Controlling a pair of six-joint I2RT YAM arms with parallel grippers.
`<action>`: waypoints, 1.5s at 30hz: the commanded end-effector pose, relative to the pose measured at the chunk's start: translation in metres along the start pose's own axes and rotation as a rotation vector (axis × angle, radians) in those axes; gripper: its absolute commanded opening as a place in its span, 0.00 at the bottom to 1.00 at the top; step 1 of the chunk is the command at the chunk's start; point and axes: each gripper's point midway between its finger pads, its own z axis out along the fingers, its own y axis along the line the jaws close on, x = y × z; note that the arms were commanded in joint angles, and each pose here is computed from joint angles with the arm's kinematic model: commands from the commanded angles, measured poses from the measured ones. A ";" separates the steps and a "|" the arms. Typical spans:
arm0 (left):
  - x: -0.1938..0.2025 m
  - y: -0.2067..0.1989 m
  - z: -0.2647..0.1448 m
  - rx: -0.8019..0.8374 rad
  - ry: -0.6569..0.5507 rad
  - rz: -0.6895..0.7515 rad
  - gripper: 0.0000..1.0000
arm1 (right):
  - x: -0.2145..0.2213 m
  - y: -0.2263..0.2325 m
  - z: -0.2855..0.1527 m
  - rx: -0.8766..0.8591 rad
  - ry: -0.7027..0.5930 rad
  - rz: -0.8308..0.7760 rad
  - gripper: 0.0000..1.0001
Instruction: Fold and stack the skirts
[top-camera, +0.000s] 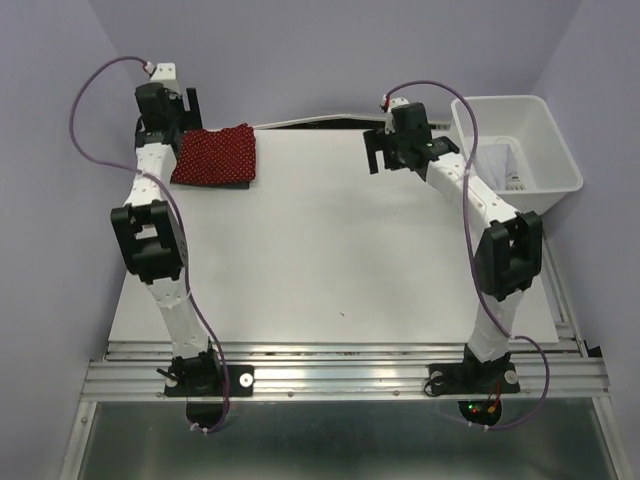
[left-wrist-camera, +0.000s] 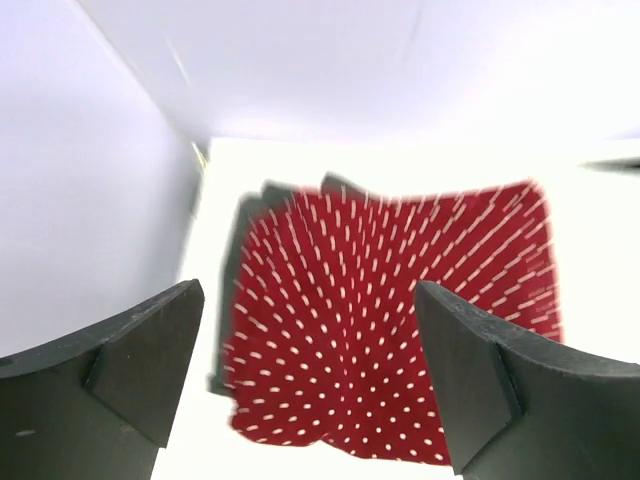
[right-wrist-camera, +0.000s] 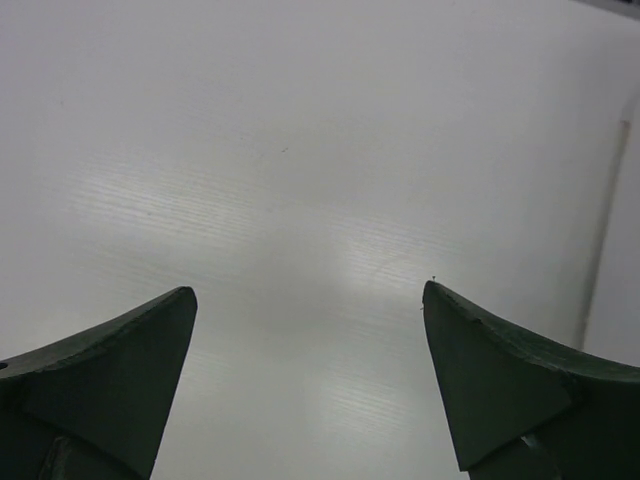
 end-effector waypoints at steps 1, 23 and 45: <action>-0.174 0.004 -0.122 0.012 -0.446 0.064 0.98 | -0.086 -0.046 -0.072 0.187 -0.300 -0.079 1.00; -0.043 -0.162 -0.268 0.550 -0.080 0.060 0.99 | -0.031 -0.334 -0.042 0.496 -0.193 0.302 1.00; -0.030 -0.161 -0.249 0.518 -0.016 0.048 0.99 | 0.013 -0.321 0.013 0.364 -0.044 0.385 0.24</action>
